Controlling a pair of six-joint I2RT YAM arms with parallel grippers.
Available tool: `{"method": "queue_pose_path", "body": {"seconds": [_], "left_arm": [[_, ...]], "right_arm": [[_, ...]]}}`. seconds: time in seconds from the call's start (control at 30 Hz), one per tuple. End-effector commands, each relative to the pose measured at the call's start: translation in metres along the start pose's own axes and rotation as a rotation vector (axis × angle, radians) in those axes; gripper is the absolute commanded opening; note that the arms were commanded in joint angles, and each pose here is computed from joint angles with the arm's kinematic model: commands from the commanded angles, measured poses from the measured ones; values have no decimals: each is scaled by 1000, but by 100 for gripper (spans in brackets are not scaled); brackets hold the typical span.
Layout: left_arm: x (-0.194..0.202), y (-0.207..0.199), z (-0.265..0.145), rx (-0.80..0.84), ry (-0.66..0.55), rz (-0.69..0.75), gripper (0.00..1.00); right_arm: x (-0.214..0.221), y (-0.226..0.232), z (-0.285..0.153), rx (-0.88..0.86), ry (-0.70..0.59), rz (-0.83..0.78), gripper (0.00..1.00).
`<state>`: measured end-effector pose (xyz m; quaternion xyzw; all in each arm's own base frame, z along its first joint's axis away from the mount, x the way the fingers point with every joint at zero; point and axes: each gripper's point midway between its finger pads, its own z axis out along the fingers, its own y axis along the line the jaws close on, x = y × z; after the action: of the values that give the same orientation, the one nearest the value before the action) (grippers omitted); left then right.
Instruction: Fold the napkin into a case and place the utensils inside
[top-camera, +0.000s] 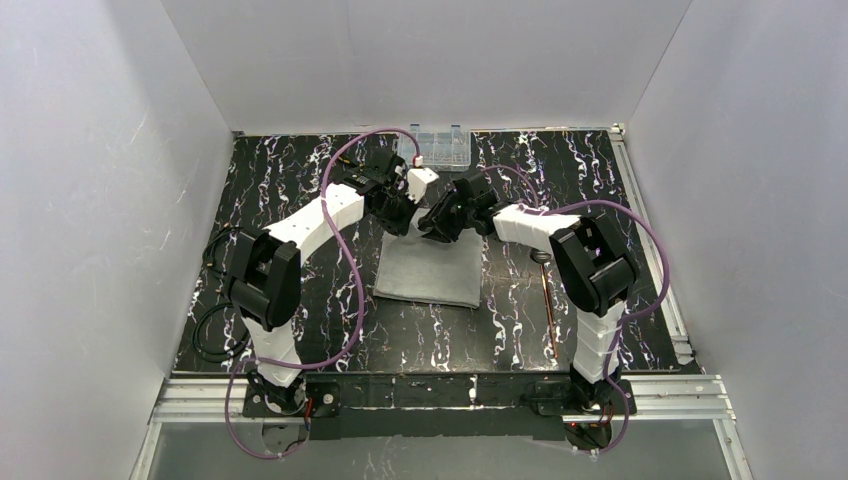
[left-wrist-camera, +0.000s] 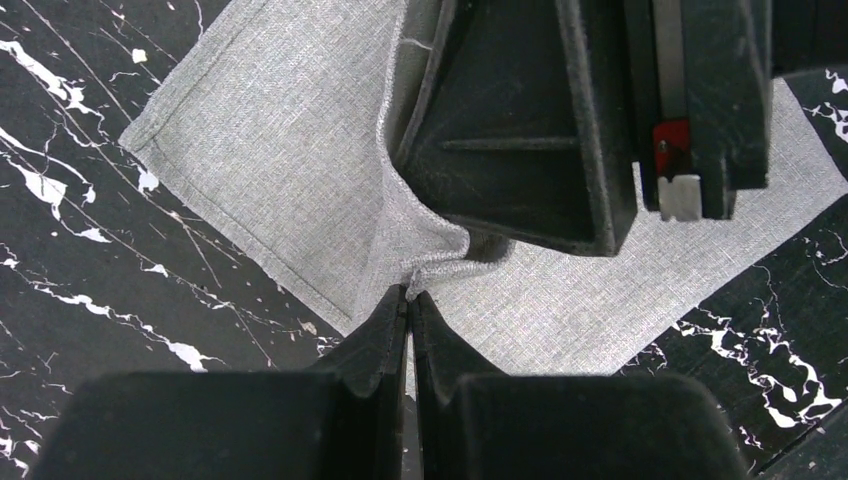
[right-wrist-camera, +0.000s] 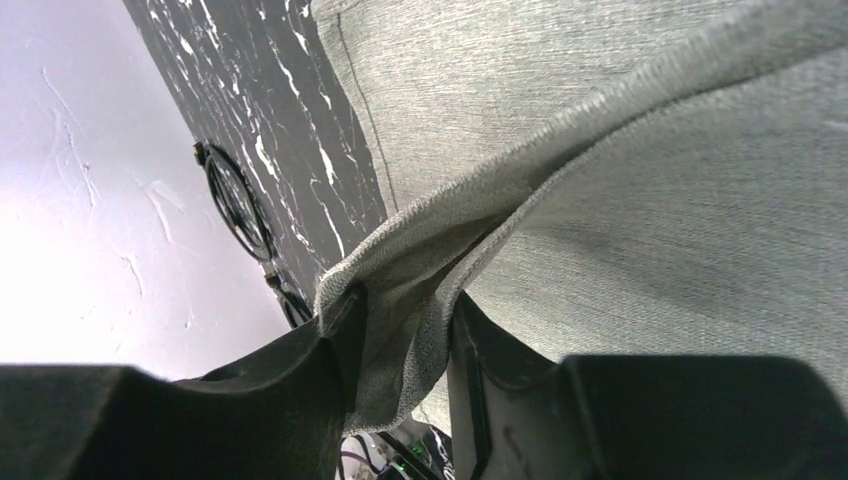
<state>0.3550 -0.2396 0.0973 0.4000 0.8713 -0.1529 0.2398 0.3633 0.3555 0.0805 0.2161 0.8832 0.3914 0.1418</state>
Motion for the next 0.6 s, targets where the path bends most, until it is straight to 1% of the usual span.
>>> {"method": "queue_pose_path", "body": {"seconds": [0.0,0.03,0.07,0.17,0.2,0.23,0.33,0.4,0.47,0.5,0.57], "left_arm": [[-5,1,-17,-35,-32,2,0],[-4,1,-17,-35,-30,1,0],[-4,2,-17,-39,-28,1,3],[-4,6,-20,-67,-27,1,15],[-4,8,-22,-79,-28,2,18],[-5,10,-25,-89,-31,1,21],[-7,15,-35,-100,-32,-27,26],[-12,21,-43,-108,-41,-61,36],[-12,26,-51,-115,-30,-102,50],[-13,28,-54,-117,-28,-116,55],[-11,32,-60,-119,-30,-138,59]], "right_arm": [[0,20,-5,-70,-1,8,39],[0,20,-5,-72,-3,8,35],[0,20,-5,-72,-6,6,29],[0,18,-4,-66,-6,4,7],[1,16,-2,-60,-3,4,3],[1,14,-1,-55,0,3,1],[3,6,3,-38,9,-3,1],[4,1,4,-28,11,-9,1],[5,-2,5,-21,15,-23,1],[6,-3,5,-18,21,-36,1],[7,-6,7,0,36,-62,1]]}}
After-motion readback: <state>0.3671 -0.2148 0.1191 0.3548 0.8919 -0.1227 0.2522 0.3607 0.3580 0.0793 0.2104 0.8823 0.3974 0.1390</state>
